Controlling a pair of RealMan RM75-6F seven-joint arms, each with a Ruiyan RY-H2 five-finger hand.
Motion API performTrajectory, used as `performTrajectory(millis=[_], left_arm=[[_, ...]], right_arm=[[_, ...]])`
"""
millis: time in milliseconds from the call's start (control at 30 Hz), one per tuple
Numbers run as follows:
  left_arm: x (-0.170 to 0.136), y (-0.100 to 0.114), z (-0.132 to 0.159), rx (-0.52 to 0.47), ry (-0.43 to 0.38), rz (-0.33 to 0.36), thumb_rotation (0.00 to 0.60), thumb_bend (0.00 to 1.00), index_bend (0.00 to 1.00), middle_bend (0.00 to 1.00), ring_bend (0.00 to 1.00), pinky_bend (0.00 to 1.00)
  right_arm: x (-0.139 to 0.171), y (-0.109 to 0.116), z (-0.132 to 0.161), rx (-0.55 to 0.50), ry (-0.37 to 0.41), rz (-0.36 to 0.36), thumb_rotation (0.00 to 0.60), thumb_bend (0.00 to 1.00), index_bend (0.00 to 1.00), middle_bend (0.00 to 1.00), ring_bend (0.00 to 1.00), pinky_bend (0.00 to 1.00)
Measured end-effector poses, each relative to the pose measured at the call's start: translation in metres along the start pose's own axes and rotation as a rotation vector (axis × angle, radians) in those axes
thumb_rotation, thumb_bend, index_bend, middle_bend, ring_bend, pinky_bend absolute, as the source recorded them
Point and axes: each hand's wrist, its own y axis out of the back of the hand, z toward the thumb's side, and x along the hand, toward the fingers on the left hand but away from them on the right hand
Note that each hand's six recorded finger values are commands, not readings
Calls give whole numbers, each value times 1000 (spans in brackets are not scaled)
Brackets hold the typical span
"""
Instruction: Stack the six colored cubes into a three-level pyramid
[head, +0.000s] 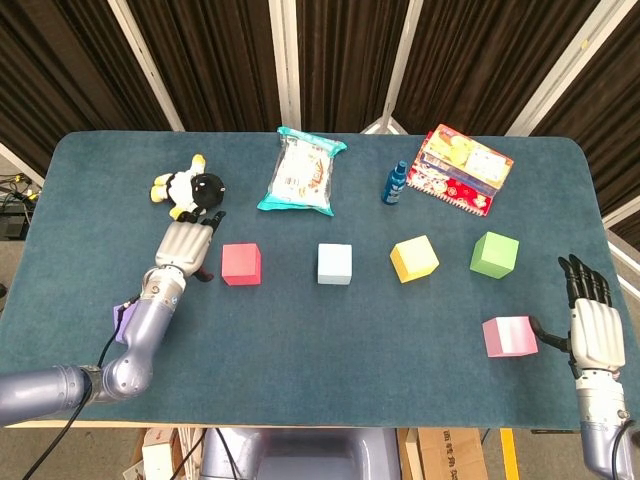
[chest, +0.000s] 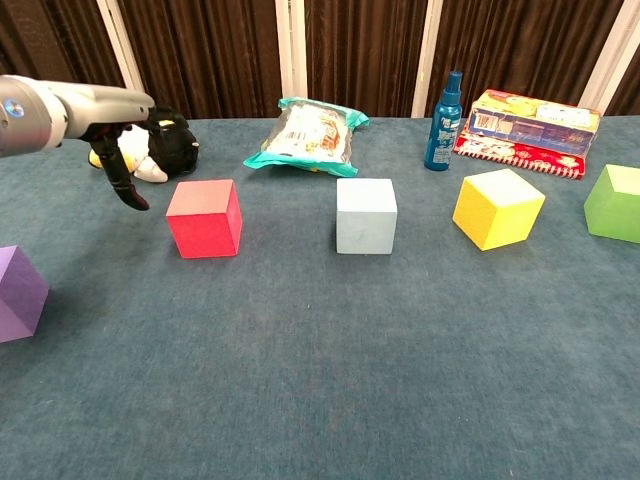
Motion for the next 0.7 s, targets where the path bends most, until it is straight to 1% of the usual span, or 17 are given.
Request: performTrajectory(millis=[167, 333, 500, 567, 700], left_arm=[[7, -8, 16, -2, -22, -10, 600, 80, 51, 232, 46, 114], [10, -11, 27, -4, -38, -13, 600, 95, 55, 234, 46, 113], [13, -17, 34, -6, -46, -22, 600, 223, 66, 255, 46, 114], [13, -18, 36, -9, -45, -25, 600, 258, 70, 268, 47, 114], [15, -20, 39, -14, -45, -22, 600, 273, 78, 314, 55, 114]], right_arm=[[0, -1, 0, -6, -1, 4, 600, 284, 0, 0, 0, 0], [0, -1, 0, -8, 0, 7, 600, 284, 0, 0, 0, 0], [0, -1, 1, -11, 1, 11, 600, 283, 0, 0, 0, 0], [0, -1, 1, -12, 1, 11, 600, 284, 0, 0, 0, 0], [0, -1, 1, -15, 0, 12, 600, 284, 0, 0, 0, 0]])
